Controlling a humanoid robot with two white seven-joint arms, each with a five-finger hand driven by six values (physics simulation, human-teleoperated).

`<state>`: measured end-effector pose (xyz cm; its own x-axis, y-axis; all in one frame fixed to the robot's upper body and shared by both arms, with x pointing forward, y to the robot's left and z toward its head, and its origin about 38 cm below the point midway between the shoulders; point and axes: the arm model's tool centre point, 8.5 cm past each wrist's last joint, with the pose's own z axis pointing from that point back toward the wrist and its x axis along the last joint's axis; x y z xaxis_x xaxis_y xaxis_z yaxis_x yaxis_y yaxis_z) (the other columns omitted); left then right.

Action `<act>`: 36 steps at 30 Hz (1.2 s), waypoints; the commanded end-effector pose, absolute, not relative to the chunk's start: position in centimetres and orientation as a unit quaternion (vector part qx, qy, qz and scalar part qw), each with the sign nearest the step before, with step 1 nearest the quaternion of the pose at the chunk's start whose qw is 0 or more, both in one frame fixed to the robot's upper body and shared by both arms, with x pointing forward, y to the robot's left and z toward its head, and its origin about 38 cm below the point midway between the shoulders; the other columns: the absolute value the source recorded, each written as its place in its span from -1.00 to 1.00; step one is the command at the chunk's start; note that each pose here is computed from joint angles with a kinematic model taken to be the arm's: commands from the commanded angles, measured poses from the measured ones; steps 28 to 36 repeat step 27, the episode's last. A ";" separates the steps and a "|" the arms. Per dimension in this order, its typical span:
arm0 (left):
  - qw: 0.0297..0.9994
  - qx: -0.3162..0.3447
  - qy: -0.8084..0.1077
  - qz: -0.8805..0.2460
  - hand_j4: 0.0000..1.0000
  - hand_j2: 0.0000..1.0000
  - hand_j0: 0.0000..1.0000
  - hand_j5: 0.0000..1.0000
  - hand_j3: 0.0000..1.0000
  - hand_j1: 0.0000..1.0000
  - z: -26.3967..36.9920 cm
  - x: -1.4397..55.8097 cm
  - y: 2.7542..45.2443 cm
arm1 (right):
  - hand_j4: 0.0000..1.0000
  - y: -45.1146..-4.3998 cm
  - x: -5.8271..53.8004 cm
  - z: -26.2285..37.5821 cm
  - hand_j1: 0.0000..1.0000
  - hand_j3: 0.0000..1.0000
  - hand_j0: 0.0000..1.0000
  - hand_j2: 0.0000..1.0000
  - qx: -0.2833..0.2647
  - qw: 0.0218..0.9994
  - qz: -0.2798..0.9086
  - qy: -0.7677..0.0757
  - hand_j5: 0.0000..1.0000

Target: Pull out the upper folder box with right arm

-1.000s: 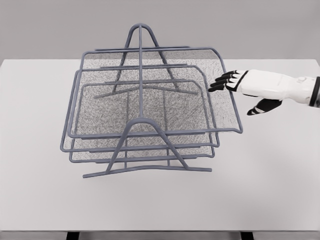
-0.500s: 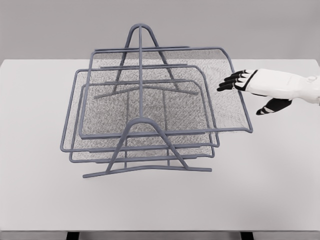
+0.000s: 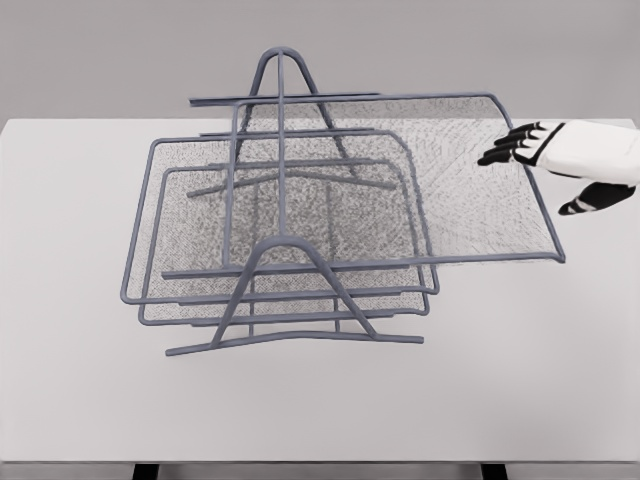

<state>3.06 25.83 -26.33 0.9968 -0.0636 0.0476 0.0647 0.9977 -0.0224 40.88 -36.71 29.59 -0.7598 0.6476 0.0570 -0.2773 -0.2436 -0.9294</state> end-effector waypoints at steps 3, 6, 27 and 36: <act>0.999 -0.012 -0.023 -0.032 1.00 1.00 1.00 1.00 1.00 1.00 -26.3 3.0 25.8 | 1.00 -41.2 39.6 33.7 1.00 1.00 1.00 1.00 -0.217 0.325 0.759 -0.521 1.00; 0.999 -0.012 -0.024 -0.032 1.00 1.00 1.00 1.00 1.00 1.00 -26.3 3.1 25.8 | 1.00 -40.9 39.3 35.4 1.00 1.00 1.00 1.00 -0.202 0.325 0.733 -0.562 1.00; 0.999 -0.012 -0.024 -0.032 1.00 1.00 1.00 1.00 1.00 1.00 -26.3 3.1 25.8 | 1.00 -35.0 39.8 34.3 1.00 1.00 1.00 1.00 -0.140 0.273 0.723 -0.619 1.00; 0.999 -0.012 -0.024 -0.032 1.00 1.00 1.00 1.00 1.00 1.00 -26.3 3.1 25.8 | 1.00 -35.0 39.8 34.3 1.00 1.00 1.00 1.00 -0.140 0.273 0.723 -0.619 1.00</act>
